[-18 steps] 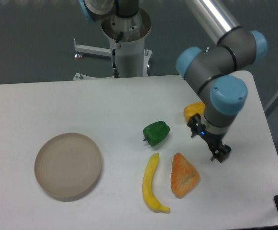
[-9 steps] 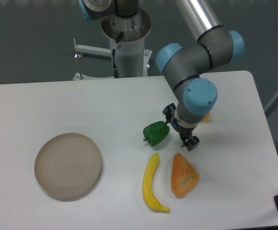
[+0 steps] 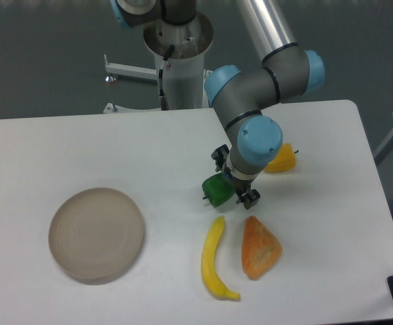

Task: Pick up the green pepper from the table
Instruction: 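Close the gripper around the green bell pepper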

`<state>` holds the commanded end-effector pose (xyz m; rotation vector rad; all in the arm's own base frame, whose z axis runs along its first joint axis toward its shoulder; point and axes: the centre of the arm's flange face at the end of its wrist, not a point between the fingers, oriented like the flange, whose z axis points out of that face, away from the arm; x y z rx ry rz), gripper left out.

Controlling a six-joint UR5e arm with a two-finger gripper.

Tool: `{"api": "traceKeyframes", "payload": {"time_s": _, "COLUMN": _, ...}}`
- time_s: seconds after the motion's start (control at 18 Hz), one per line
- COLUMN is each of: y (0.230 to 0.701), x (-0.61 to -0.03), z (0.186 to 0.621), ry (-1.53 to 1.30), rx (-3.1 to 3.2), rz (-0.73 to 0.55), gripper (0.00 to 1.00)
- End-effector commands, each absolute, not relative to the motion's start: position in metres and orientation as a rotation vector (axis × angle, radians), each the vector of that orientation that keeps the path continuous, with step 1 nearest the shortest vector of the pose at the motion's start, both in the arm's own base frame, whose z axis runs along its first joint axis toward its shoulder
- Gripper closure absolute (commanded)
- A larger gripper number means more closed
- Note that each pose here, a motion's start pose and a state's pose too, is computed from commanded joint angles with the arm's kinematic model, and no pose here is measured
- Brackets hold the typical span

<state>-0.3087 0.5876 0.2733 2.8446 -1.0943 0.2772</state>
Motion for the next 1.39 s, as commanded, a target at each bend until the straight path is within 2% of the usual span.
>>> {"api": "traceKeyframes", "payload": {"time_s": 0.39, "y": 0.581, "x": -0.303, "z": 0.260, "ry": -1.092, "rx": 2.845, "rz": 0.274, "gripper": 0.00}}
{"api": "traceKeyframes", "payload": {"time_s": 0.72, "y": 0.580, "x": -0.301, "z": 0.256, "ry": -1.106, "rx": 2.873, "rz": 0.210, "gripper": 0.01}}
{"api": "traceKeyframes", "payload": {"time_s": 0.83, "y": 0.581, "x": -0.301, "z": 0.256, "ry": -1.110, "rx": 2.877, "rz": 0.203, "gripper": 0.27}}
{"api": "traceKeyframes", "payload": {"time_s": 0.89, "y": 0.581, "x": -0.302, "z": 0.256, "ry": -1.110, "rx": 2.876, "rz": 0.200, "gripper": 0.33}}
{"api": "traceKeyframes", "payload": {"time_s": 1.17, "y": 0.581, "x": -0.303, "z": 0.257, "ry": -1.110, "rx": 2.877, "rz": 0.198, "gripper": 0.45}}
{"api": "traceKeyframes", "payload": {"time_s": 1.39, "y": 0.582, "x": -0.306, "z": 0.263, "ry": -1.113, "rx": 2.883, "rz": 0.189, "gripper": 0.45}}
